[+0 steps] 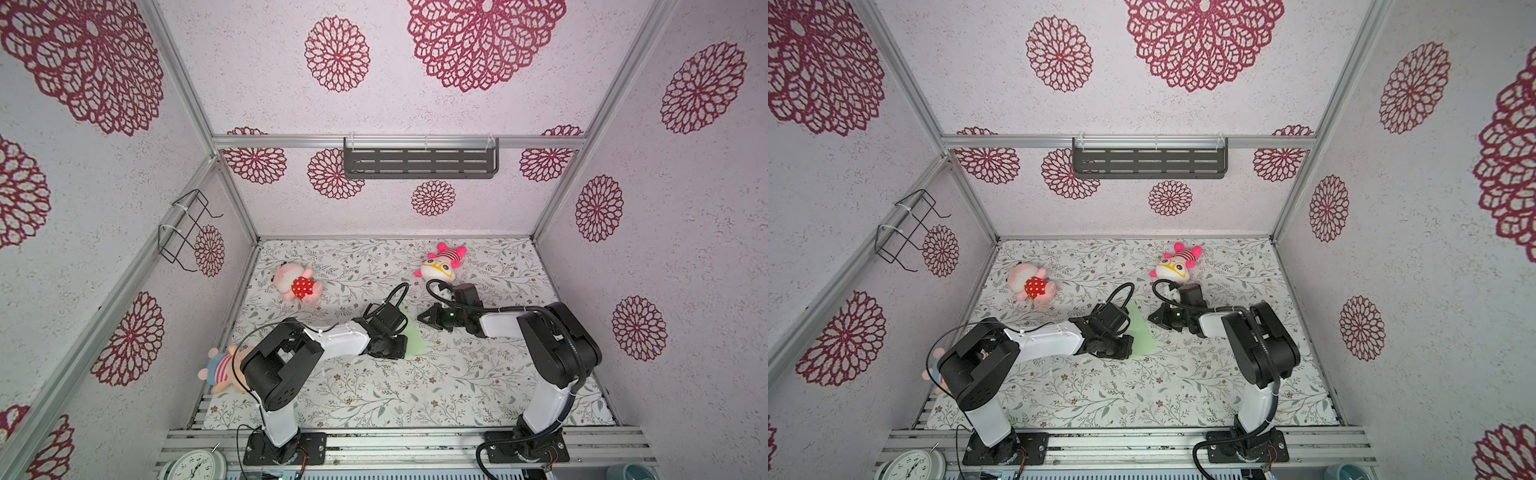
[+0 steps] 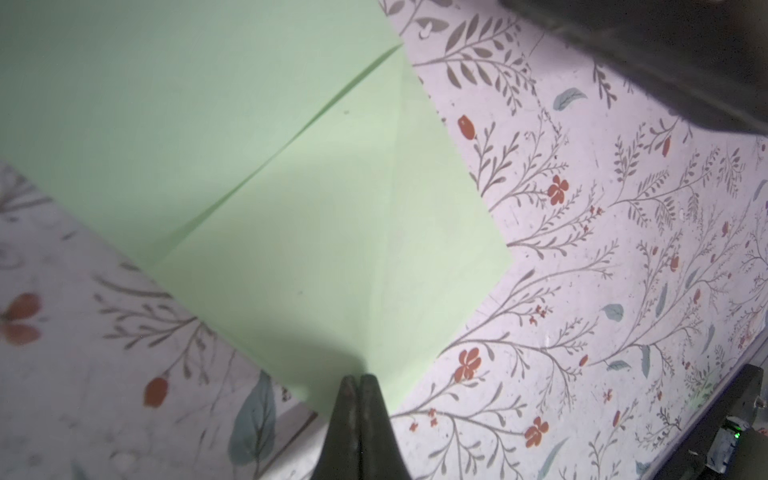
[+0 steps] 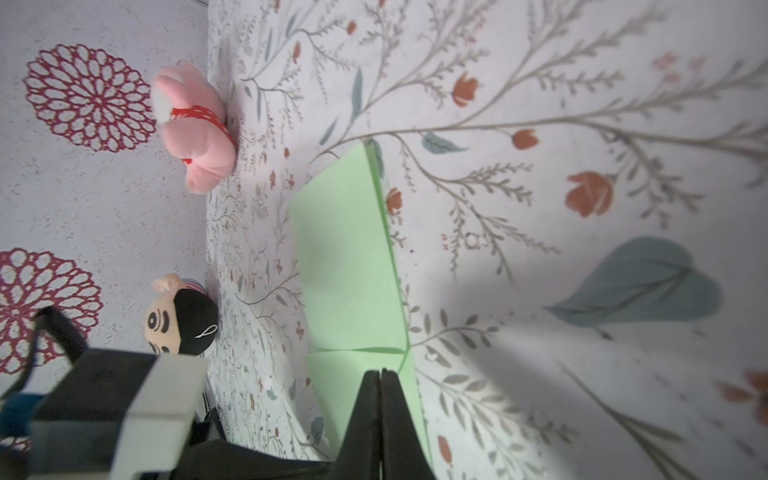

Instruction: Fold a paper plane with a square sheet of paper (pick it up from the middle)

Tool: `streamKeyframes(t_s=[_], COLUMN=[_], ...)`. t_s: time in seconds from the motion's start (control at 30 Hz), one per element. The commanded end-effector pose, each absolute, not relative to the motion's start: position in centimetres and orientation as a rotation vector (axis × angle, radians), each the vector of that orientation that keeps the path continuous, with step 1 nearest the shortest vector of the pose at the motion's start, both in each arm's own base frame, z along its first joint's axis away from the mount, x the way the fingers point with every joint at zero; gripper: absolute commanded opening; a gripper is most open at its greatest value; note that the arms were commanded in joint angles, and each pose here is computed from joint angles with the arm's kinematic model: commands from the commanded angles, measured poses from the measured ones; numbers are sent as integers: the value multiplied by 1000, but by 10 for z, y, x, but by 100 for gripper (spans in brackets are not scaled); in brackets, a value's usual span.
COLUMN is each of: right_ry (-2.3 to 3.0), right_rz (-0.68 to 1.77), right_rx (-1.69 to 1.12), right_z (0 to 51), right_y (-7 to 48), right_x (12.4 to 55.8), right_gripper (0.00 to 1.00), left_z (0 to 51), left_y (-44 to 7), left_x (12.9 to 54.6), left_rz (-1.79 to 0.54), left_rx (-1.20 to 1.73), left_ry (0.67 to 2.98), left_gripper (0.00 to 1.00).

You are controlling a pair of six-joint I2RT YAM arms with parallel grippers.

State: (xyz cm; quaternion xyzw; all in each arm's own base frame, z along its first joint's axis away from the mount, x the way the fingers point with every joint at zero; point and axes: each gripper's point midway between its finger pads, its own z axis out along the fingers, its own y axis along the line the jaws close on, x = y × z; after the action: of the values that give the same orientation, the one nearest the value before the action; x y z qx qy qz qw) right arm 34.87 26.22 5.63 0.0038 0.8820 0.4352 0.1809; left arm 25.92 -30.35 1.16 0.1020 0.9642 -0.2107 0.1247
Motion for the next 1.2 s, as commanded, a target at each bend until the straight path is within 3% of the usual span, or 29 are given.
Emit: streamKeyframes(t_s=[0.0,0.27,0.7,1.17], right_ry=[2494,2559,2708,2734], right_rz=[1253,1336,1256,1237], right_rx=[-38,-66,120,160], right_z=[62,39,-6,-13], right_y=[275,300,285,283], right_x=[334,316,307,308], right_gripper=[7,7,5,5], left_z=[-4,-4,6,7], left_y=[-289,-287,-297,-306], left_x=[248,249,241,234], left_rz=[-522,-496,-403,-305], left_rx=[296,295,417,536], left_ry=[2882,2877,2846,2839], left_gripper=[0,0,0,0])
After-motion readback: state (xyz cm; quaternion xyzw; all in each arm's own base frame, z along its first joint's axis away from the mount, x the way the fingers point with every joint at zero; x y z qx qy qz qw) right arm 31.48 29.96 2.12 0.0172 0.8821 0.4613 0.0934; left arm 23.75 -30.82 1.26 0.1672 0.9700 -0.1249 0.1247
